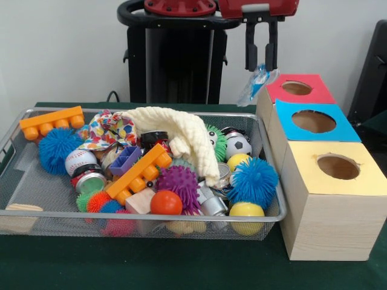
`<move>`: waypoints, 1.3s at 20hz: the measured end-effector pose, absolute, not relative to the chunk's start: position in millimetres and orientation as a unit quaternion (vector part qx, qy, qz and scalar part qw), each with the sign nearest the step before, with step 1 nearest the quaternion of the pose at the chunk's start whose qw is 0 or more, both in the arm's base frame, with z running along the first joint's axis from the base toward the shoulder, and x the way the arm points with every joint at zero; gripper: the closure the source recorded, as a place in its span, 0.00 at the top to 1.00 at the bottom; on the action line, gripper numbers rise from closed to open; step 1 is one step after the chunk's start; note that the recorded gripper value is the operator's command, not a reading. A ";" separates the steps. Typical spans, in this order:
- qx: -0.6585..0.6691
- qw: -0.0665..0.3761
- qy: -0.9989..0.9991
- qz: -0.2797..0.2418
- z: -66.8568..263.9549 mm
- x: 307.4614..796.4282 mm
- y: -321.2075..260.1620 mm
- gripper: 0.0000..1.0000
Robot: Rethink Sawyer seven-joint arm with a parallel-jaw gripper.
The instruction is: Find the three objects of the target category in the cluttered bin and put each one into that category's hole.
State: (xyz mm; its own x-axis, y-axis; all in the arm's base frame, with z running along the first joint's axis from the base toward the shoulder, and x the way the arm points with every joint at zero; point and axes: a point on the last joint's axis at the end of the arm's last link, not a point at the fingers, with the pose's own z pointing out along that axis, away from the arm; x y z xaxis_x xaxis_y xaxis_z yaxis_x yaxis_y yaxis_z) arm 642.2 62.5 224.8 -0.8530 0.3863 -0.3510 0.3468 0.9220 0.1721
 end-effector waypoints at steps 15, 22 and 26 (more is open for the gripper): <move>0.185 0.197 0.962 0.039 231.4 643.8 65.9 0.00; 0.174 0.185 0.967 0.030 234.4 642.1 72.7 0.00; 0.170 0.179 0.969 0.034 235.9 641.4 78.1 0.00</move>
